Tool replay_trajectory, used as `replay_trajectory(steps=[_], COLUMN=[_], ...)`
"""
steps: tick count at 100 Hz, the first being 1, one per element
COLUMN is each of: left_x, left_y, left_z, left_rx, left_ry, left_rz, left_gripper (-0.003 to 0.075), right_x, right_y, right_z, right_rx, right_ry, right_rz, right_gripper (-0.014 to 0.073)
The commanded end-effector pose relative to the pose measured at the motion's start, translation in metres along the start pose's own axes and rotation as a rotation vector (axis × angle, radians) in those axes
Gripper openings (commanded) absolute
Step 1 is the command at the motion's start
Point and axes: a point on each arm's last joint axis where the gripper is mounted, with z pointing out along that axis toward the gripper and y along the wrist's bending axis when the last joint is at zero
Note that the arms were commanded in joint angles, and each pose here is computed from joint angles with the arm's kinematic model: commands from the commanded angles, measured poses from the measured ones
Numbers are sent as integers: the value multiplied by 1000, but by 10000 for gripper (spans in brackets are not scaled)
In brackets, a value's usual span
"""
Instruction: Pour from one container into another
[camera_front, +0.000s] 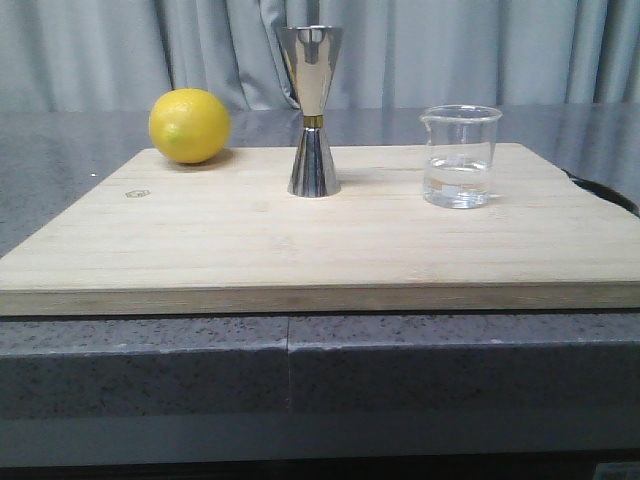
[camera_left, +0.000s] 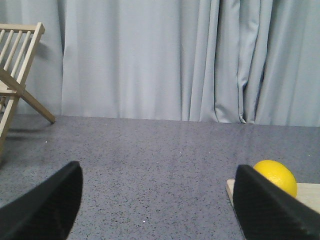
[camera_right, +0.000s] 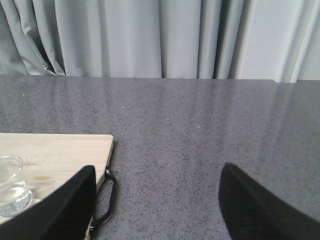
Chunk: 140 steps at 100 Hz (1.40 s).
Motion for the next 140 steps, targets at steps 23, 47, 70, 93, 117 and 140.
replay_trajectory(steps=[23, 47, 70, 93, 117, 140], left_x=[-17, -15, -31, -37, -17, -4], left_y=[0, -1, -3, -5, -18, -42], left_z=[1, 1, 10, 43, 90, 132], left_rx=[2, 6, 28, 50, 232, 540], left_ry=[-102, -72, 161, 443, 640, 578], left_rz=[-11, -17, 18, 39, 40, 11], left_gripper=[584, 532, 510, 510, 510, 514], right_x=[-17, -16, -10, -10, -10, -10], right_y=[-1, 0, 0, 0, 0, 0], right_z=[0, 0, 1, 1, 1, 1], right_rx=[8, 3, 2, 2, 1, 1], right_ry=[-93, -79, -14, -14, -14, -14], right_rz=[-13, -2, 0, 0, 2, 2], right_gripper=[482, 482, 482, 482, 482, 482])
